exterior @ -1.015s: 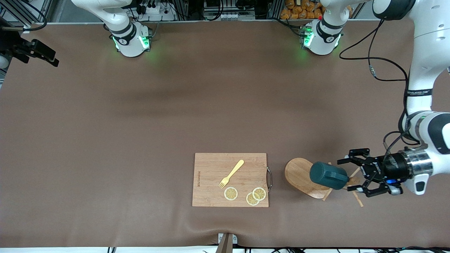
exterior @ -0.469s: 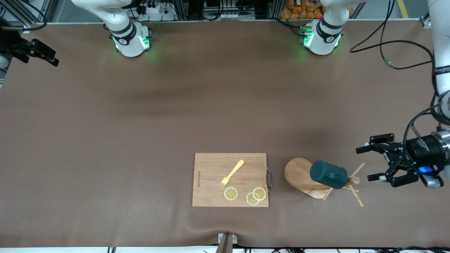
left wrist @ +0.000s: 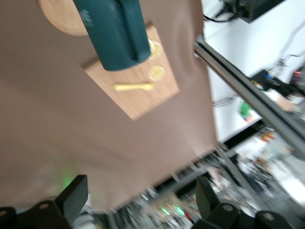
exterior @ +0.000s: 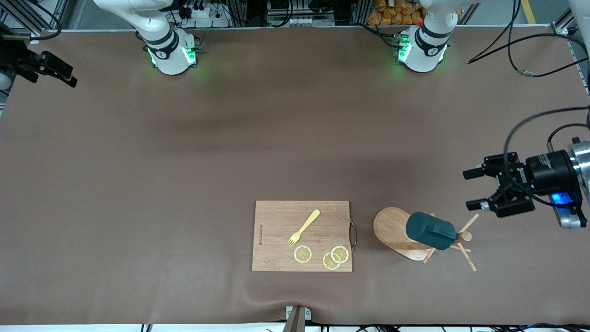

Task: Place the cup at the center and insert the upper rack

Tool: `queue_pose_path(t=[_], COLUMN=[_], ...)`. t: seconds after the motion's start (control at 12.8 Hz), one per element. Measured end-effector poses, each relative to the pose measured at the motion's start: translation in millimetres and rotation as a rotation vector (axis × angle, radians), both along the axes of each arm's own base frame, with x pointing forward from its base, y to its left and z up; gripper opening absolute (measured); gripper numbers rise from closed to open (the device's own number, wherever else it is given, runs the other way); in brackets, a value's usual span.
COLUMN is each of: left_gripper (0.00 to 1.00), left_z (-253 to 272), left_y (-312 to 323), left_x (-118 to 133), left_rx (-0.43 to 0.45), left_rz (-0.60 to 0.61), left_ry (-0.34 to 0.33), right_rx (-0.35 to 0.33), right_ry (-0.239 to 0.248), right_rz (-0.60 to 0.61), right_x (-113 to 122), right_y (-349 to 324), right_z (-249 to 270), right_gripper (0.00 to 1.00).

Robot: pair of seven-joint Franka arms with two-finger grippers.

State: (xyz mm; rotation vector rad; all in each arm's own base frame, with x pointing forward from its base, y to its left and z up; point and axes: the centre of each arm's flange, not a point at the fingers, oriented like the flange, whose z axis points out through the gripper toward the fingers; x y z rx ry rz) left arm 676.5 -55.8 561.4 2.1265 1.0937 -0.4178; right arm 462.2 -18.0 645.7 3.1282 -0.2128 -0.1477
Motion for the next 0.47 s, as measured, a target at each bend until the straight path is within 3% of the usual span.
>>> queue_pose_path(t=[0.47], left_gripper=[1.00], left_z=[52], left_y=[-4], left_x=[-56], left_rx=[0.425], left_rz=[-0.311], left_ry=[-0.126], right_rx=[0.000], right_ry=[0.000], right_rz=[0.001], right_x=[0], right_y=[1], right_z=[0], right_gripper=[1.00])
